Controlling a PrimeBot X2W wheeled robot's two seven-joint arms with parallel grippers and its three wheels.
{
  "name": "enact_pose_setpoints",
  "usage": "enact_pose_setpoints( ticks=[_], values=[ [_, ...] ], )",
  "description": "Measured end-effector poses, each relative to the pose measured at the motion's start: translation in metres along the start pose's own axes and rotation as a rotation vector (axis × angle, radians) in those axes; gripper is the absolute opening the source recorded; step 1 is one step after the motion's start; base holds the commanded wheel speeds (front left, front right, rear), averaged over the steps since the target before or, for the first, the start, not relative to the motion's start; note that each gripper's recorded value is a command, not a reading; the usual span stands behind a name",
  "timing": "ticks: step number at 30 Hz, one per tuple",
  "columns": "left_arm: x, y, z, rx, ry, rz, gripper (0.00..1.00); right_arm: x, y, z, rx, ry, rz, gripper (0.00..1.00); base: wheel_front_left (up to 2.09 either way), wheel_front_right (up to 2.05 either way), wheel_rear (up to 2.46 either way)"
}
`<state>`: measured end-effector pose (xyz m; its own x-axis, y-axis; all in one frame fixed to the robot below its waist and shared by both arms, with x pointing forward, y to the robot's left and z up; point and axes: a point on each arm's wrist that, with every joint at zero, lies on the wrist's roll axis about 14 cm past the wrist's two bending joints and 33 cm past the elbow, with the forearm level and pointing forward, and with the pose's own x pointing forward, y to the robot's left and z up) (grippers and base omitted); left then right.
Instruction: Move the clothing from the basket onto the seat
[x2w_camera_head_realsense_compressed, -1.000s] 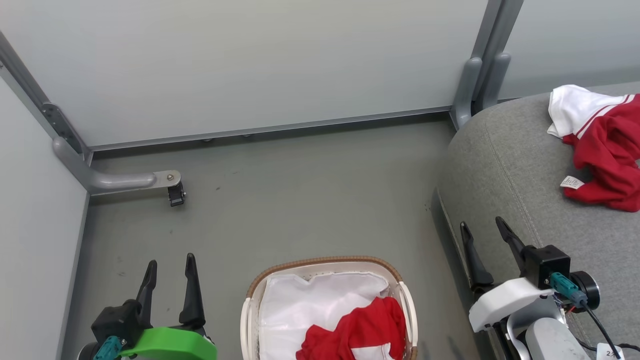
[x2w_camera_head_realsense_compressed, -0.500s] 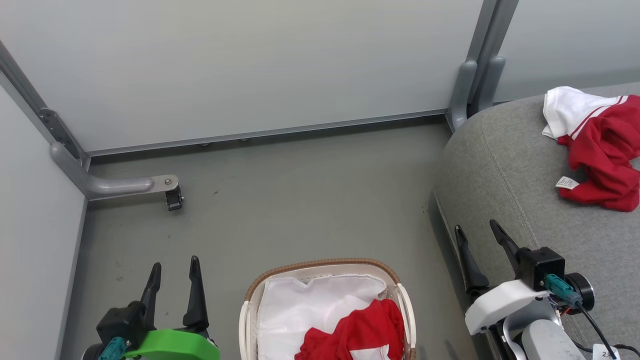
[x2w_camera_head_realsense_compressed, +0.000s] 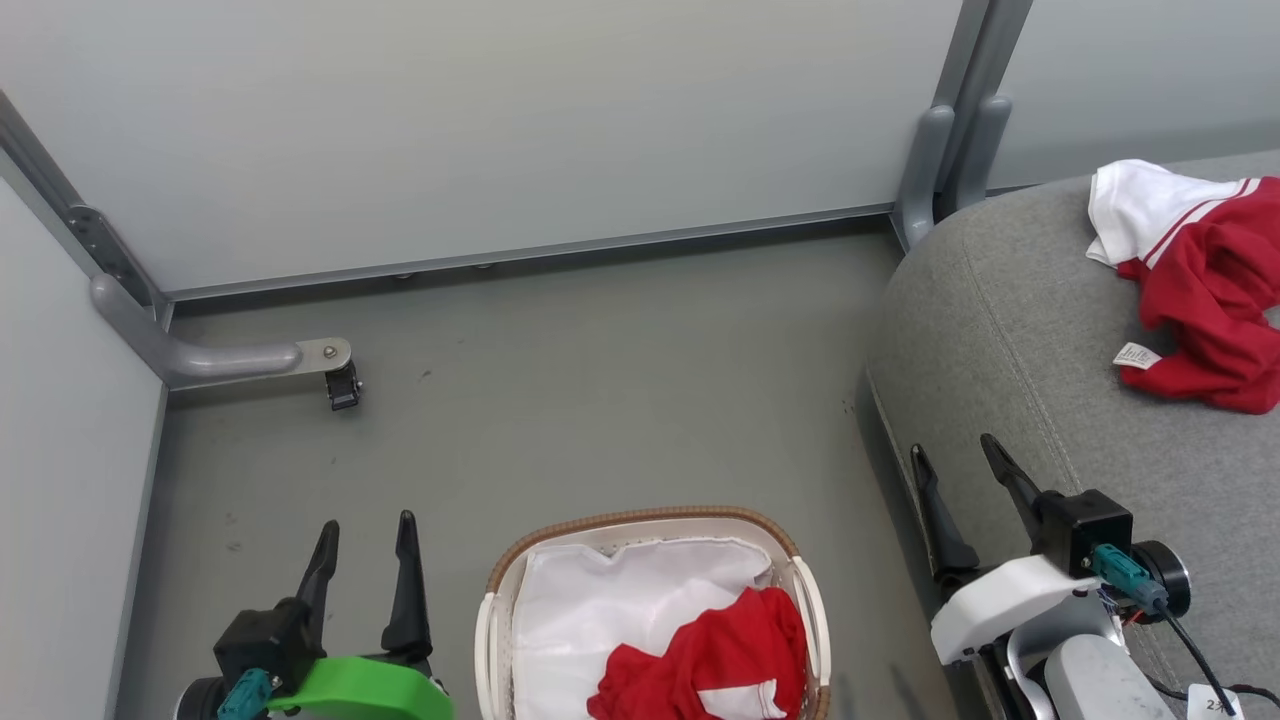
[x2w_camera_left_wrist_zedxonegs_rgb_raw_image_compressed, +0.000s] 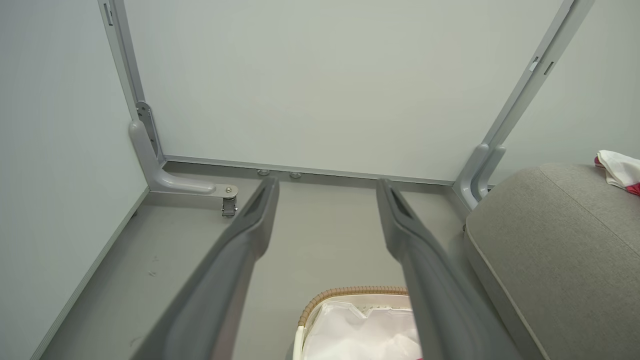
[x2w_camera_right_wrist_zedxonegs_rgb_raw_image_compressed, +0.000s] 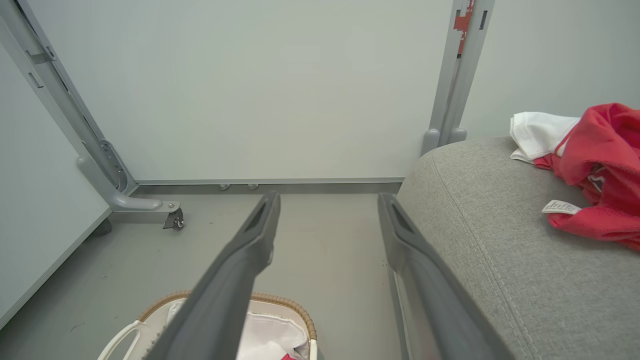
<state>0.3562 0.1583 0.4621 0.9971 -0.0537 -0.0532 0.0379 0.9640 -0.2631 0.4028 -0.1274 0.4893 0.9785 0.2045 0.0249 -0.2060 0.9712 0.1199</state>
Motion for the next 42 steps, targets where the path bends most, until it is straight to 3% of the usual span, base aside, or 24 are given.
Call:
enact_pose_setpoints(
  ticks=[11, 19, 31, 42],
  values=[
    [0.034, -0.066, -0.033, 0.092, 0.105, -0.250, 1.00, 0.026, -0.030, 0.017, -0.050, -0.059, -0.067, 1.00, 0.00, 0.00, 0.00],
    [0.061, -0.113, -0.104, 0.189, 0.317, -0.476, 1.00, 0.051, -0.068, 0.032, -0.136, -0.125, -0.149, 1.00, 0.00, 0.00, 0.00],
    [0.052, -0.112, -0.235, 0.305, 0.724, -0.655, 1.00, 0.082, -0.089, 0.003, -0.157, -0.107, -0.164, 1.00, 0.00, 0.00, 0.00],
    [0.039, -0.111, -0.317, 0.271, 0.949, -0.713, 1.00, 0.090, -0.101, -0.032, -0.189, -0.051, -0.159, 1.00, 0.00, 0.00, 0.00]
  ],
)
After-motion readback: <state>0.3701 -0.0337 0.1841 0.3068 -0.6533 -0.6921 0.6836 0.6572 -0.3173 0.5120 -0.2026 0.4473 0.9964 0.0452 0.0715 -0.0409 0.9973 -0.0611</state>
